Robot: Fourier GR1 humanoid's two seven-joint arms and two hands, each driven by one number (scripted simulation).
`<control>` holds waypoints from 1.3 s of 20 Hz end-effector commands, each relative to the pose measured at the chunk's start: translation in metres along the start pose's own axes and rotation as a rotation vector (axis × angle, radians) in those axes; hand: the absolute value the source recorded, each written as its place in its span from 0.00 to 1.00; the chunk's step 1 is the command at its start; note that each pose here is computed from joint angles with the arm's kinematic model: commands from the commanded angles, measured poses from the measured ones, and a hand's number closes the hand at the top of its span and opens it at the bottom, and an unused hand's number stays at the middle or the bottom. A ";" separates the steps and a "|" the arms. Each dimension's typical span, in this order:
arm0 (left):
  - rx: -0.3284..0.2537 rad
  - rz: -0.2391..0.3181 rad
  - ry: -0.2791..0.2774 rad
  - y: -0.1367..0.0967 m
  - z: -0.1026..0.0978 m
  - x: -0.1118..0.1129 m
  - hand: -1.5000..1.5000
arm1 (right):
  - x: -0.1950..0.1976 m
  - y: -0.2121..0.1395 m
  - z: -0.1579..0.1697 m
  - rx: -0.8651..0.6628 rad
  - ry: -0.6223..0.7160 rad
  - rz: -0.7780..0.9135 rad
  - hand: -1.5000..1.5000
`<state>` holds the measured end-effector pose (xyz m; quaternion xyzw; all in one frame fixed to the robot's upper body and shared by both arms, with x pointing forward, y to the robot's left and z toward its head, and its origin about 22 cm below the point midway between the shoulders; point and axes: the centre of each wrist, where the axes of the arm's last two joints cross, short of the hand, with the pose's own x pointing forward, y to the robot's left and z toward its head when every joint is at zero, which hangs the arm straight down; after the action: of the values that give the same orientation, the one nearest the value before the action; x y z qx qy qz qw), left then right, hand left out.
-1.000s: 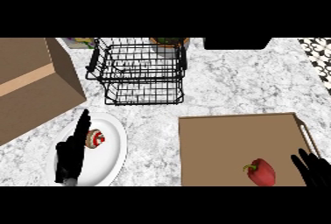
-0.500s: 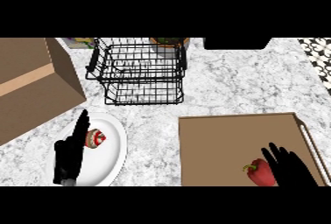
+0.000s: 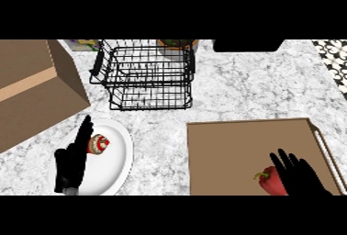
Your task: Pick the bell pepper from the tray and place it in the tiered basket
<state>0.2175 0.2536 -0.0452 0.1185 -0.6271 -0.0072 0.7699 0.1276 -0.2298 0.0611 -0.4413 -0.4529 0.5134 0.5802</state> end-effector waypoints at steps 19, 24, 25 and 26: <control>-0.019 -0.003 0.063 -0.011 0.014 -0.008 0.50 | -0.009 0.029 -0.029 0.123 0.057 -0.008 0.00; 0.005 -0.005 0.053 -0.017 0.007 -0.016 0.50 | -0.010 0.043 -0.067 0.140 0.059 -0.002 1.00; -0.011 -0.009 0.065 -0.003 0.000 -0.015 0.50 | -0.017 0.038 -0.043 0.114 0.061 -0.019 1.00; -0.016 -0.011 0.037 -0.003 0.024 -0.005 0.50 | -0.025 0.053 -0.053 0.123 0.042 0.008 1.00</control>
<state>0.2126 0.2502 -0.0439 0.1235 -0.6242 -0.0102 0.7714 0.1661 -0.2443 0.0146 -0.4165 -0.4044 0.5272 0.6205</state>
